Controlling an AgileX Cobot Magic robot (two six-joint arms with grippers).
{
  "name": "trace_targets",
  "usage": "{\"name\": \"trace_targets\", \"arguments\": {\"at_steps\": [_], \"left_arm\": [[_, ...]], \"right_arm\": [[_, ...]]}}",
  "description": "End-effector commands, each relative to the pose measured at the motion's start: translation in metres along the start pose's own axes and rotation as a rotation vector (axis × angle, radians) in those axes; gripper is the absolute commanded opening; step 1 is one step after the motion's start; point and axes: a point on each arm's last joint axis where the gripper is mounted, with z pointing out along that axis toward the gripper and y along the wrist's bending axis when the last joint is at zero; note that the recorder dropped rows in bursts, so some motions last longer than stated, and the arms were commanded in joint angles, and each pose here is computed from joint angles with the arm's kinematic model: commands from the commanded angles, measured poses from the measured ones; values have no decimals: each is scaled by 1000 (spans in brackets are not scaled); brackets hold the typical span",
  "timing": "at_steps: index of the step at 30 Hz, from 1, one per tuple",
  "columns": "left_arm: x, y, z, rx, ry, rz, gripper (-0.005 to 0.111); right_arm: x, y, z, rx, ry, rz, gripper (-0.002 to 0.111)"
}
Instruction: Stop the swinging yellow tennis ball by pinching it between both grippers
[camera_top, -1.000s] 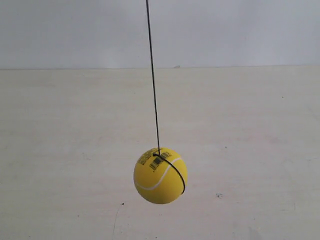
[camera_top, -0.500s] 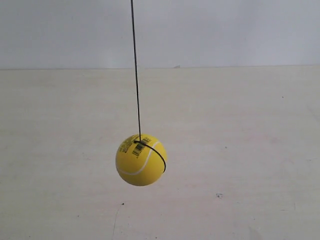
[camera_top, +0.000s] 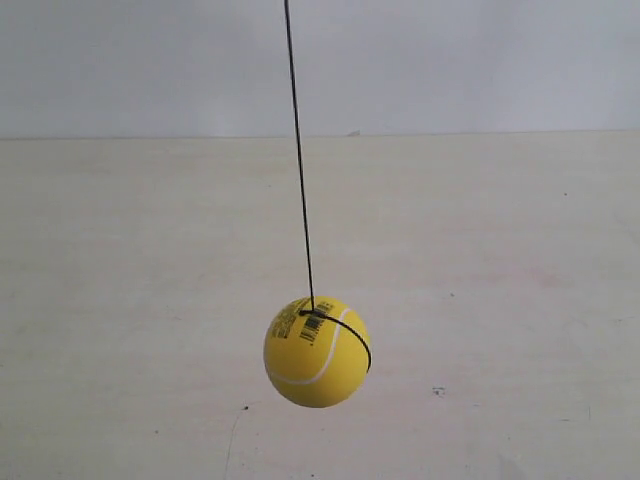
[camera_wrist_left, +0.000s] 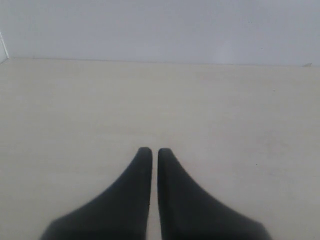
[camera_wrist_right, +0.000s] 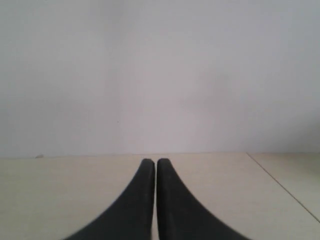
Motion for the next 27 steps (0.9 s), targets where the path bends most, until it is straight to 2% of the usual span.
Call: {"name": "trace_targets", "arguments": {"at_steps": [1, 7, 17, 18, 19, 21, 27], "left_arm": [[0, 0, 0, -4, 0, 6, 5], [0, 0, 0, -4, 0, 6, 5], [0, 0, 0, -4, 0, 6, 5], [0, 0, 0, -4, 0, 6, 5], [0, 0, 0, -4, 0, 6, 5], [0, 0, 0, -4, 0, 6, 5], [0, 0, 0, -4, 0, 6, 5]], "right_arm": [[1, 0, 0, 5, -4, 2, 0], [1, 0, 0, 5, -4, 110, 0], [1, 0, 0, 6, -4, 128, 0], [1, 0, 0, 6, -5, 157, 0], [1, -1, 0, 9, -6, 284, 0], [1, -1, 0, 13, -8, 453, 0], [1, -1, 0, 13, -9, 464, 0]]}}
